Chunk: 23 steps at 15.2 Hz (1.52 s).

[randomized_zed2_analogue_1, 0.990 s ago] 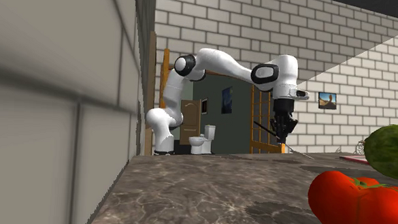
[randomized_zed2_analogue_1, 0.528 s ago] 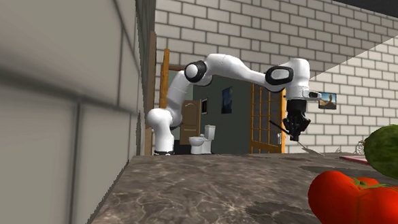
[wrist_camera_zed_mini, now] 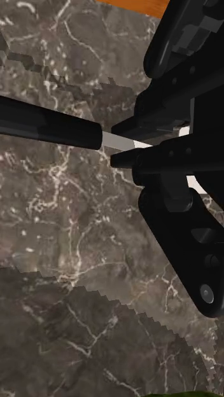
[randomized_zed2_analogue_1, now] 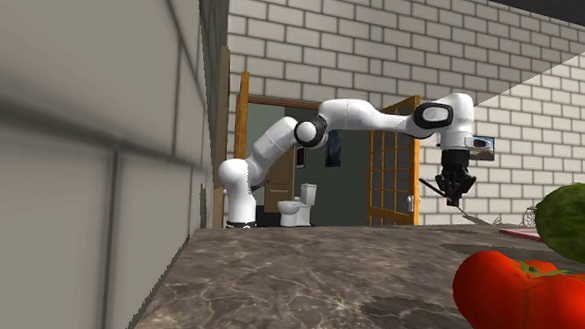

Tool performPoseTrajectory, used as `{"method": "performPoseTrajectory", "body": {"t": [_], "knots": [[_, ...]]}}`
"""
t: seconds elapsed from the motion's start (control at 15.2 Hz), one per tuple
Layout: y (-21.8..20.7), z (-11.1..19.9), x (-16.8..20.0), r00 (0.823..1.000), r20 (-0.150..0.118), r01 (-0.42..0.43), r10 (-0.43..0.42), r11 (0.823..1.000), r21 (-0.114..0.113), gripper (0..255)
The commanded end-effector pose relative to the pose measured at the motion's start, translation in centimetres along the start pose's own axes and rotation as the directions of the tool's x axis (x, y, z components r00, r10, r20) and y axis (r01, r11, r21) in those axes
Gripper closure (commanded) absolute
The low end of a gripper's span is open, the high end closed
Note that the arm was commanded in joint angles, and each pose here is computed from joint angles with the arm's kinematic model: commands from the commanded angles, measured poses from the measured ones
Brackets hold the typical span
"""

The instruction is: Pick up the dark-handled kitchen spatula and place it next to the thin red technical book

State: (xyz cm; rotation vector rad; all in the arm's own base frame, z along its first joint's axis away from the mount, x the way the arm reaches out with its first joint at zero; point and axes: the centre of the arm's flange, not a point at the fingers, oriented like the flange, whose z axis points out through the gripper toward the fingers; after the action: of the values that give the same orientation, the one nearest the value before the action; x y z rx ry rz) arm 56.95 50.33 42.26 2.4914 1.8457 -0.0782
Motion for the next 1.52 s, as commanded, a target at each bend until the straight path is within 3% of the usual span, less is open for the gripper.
{"method": "performPoseTrajectory", "body": {"t": [0.0, 0.86, 1.39, 1.45], "knots": [[-0.9, 0.0, 2.0, 1.000, 0.002, -0.002, 0.002, 1.000, 0.002, 255], [-0.9, 6.8, 2.4, 1.000, 0.002, -0.002, 0.002, 1.000, 0.002, 255], [-0.9, 7.1, 2.5, 1.000, 0.002, -0.002, 0.002, 1.000, 0.002, 255], [-0.9, 7.1, 2.5, 1.000, 0.002, -0.002, 0.002, 1.000, 0.002, 0]]}}
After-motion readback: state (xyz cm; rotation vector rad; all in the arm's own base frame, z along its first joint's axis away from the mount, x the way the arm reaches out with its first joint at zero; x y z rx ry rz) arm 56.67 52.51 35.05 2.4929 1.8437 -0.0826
